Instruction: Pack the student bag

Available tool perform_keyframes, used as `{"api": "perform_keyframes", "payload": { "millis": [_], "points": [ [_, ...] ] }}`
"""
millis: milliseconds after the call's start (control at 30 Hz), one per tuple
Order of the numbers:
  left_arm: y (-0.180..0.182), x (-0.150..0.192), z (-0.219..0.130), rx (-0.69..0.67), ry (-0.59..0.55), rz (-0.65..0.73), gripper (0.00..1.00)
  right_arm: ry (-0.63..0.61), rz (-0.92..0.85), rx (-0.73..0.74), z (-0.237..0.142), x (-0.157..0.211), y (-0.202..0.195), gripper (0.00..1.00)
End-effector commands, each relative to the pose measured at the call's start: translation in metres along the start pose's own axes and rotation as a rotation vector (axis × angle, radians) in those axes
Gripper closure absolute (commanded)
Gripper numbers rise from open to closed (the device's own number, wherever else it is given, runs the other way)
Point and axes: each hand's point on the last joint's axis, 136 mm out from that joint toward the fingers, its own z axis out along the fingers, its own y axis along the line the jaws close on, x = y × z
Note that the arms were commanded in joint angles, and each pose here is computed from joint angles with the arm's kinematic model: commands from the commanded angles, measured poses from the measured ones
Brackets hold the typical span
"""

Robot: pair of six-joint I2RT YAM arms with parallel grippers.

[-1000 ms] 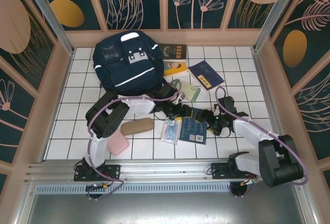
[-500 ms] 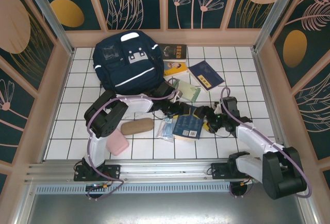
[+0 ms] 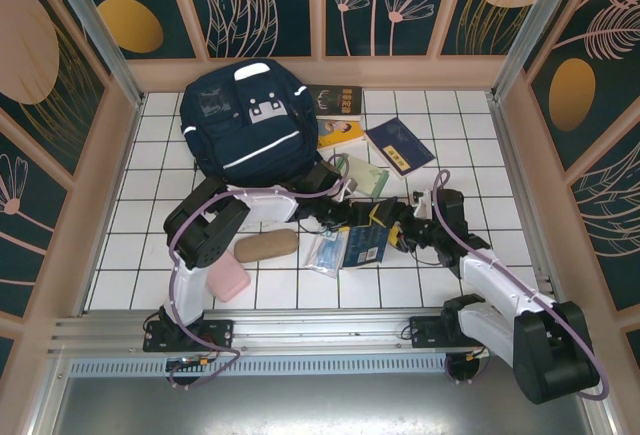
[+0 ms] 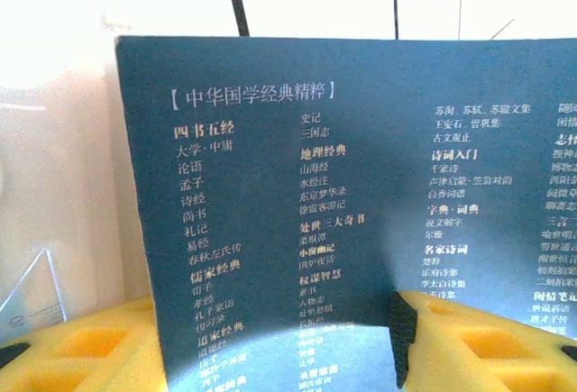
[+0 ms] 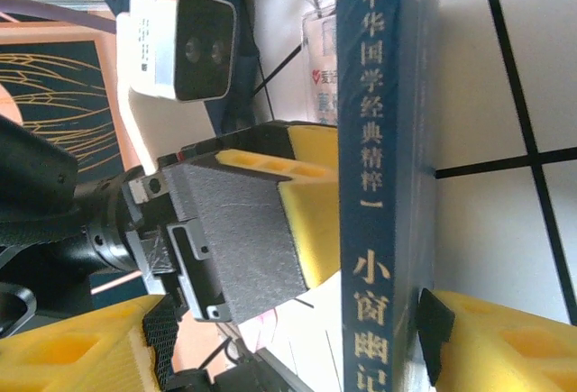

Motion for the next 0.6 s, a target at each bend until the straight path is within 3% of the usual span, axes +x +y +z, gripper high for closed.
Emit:
{"api": "perform_keyframes", "payload": {
  "millis": [0,267,333,567],
  "points": [
    [0.022,0.029,0.007,-0.065,0.068,-0.051,0.40,-0.023,-0.041,0.015,0.000,-0.003,-0.004,0.30],
    [0.011,0.028,0.004,-0.024,0.065,-0.036,0.45,-0.068,-0.008,0.013,0.006,-0.012,-0.010,0.58],
    [0.007,0.028,0.001,-0.021,0.058,-0.027,0.47,-0.072,-0.002,0.034,0.007,-0.014,-0.015,0.60],
    [-0.001,0.015,-0.015,-0.069,-0.019,0.030,0.48,-0.109,-0.008,0.068,0.007,-0.018,-0.029,0.84]
  ]
}}
